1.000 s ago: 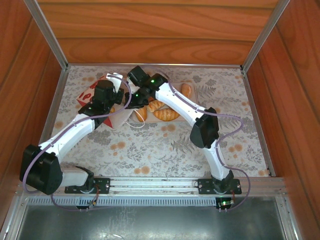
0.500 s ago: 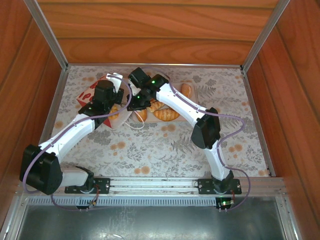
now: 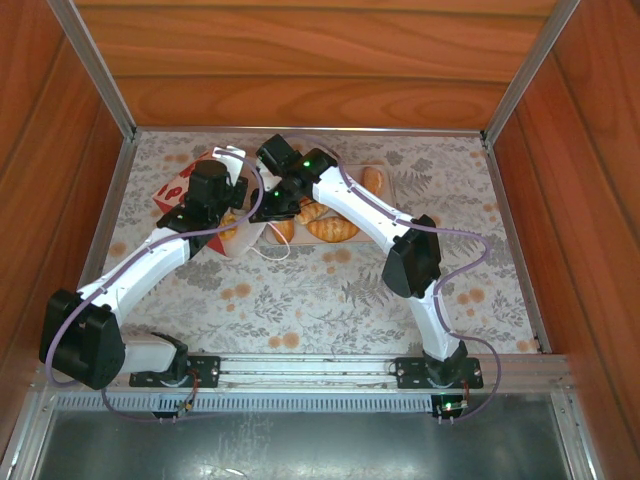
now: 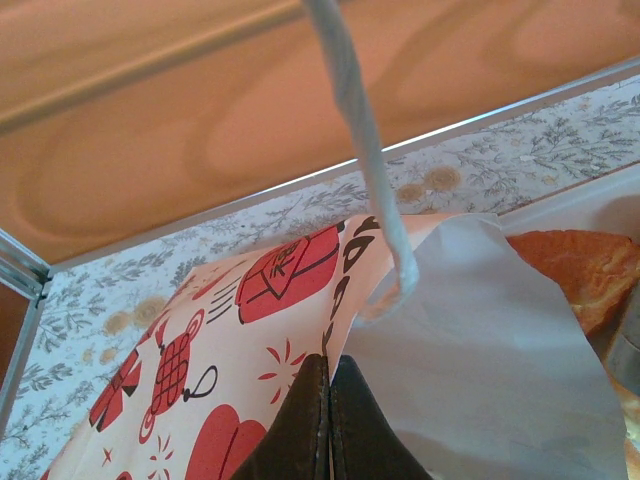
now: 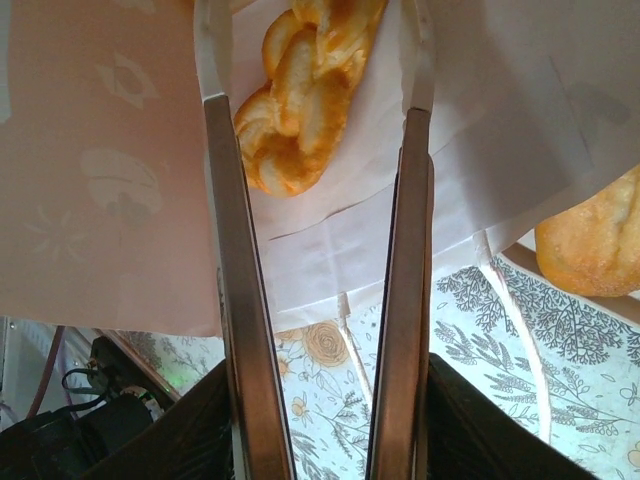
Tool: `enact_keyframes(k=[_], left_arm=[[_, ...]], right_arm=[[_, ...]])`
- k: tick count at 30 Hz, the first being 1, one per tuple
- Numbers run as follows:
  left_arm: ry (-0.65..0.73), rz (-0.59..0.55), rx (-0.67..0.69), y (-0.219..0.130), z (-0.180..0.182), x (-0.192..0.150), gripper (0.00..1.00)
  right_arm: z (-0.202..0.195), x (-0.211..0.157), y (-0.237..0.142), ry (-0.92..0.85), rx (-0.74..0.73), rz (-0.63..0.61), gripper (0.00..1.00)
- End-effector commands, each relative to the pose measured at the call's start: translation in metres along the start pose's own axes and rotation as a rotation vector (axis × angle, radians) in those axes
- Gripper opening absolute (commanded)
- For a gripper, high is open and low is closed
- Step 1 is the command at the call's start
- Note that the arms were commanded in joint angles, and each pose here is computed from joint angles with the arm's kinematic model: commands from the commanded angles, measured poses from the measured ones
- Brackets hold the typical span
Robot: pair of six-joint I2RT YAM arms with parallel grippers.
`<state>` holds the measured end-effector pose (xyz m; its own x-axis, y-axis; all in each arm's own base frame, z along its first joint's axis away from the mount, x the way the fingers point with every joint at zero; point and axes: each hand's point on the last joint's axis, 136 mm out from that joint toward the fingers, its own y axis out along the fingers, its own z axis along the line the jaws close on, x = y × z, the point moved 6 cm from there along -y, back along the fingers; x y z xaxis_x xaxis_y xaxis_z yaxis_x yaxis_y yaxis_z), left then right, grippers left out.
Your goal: Take the fake bread out of the paper bag
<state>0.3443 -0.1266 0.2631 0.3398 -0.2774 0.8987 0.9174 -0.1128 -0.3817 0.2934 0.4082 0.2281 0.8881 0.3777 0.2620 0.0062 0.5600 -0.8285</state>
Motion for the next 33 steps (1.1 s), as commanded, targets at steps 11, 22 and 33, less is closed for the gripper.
enact_keyframes(k=[11, 22, 33], left_arm=[[-0.009, -0.025, -0.012, 0.000, -0.001, 0.008, 0.00], [-0.002, -0.029, -0.013, 0.001, -0.001, 0.010, 0.00], [-0.007, -0.038, -0.018, -0.003, 0.000, 0.011, 0.00]], right_arm=[[0.006, -0.007, -0.007, 0.001, 0.031, 0.065, 0.42], [-0.005, -0.022, -0.010, 0.049, 0.016, 0.134, 0.42], [0.002, -0.009, 0.012, 0.079, 0.222, 0.146, 0.37]])
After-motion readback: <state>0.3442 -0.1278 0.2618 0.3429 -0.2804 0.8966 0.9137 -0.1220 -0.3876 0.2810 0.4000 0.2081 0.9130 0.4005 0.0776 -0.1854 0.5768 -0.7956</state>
